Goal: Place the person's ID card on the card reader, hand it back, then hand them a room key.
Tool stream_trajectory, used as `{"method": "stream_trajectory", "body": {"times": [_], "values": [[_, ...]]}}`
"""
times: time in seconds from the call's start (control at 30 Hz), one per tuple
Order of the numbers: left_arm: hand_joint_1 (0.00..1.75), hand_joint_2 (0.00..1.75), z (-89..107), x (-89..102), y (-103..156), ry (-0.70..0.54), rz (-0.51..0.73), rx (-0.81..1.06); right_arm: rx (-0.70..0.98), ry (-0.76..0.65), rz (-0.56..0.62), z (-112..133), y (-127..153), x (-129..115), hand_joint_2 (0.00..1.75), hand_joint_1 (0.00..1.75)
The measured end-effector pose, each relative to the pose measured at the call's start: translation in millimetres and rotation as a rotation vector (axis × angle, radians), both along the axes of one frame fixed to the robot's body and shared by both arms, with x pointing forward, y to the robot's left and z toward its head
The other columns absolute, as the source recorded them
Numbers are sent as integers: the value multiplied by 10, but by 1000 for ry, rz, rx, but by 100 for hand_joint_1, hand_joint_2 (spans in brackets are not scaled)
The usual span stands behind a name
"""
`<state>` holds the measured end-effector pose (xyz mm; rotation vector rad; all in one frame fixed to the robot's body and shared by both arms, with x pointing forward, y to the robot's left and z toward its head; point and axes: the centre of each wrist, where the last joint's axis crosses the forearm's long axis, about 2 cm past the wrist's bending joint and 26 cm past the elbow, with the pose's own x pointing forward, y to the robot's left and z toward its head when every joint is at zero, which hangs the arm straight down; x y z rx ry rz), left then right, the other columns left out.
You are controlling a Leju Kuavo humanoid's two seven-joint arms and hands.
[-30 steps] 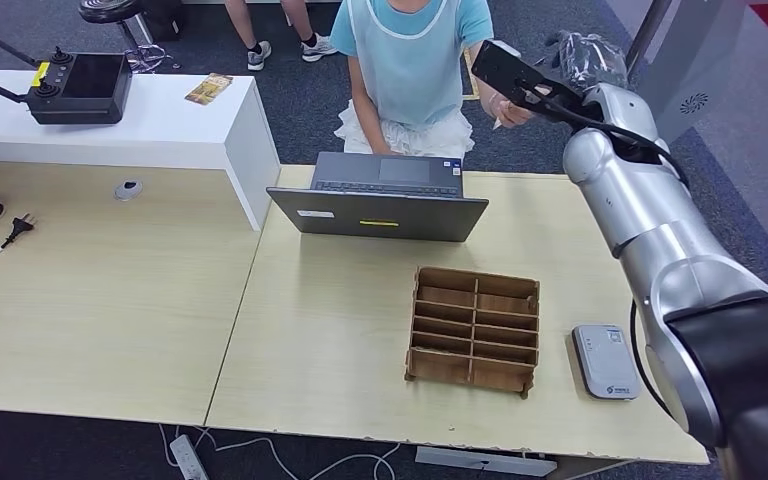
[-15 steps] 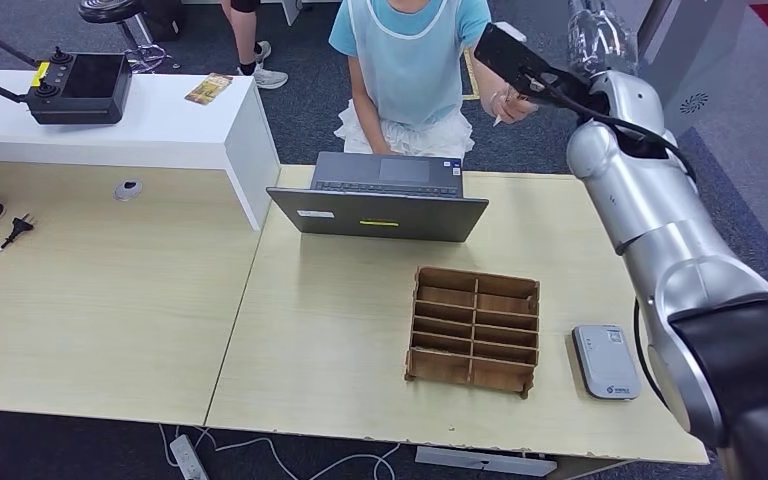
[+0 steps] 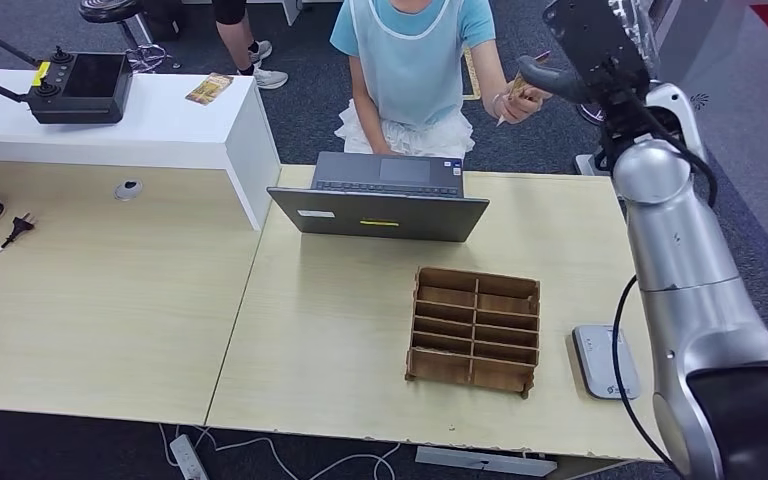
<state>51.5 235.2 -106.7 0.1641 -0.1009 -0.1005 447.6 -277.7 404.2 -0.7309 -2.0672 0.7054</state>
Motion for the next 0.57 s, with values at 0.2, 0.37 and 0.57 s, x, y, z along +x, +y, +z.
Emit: {"method": "stream_trajectory", "body": {"times": [0.2,0.37,0.57], "values": [[0,0,1,-27,-31,-2,46,-2,256,34,252,-236,-343,-247,175,0],[0,0,3,-55,-73,3,75,-3,408,85,374,-543,-702,-464,175,0],[0,0,4,-72,-99,7,96,-5,511,134,429,-907,-1069,-778,175,0]]}}
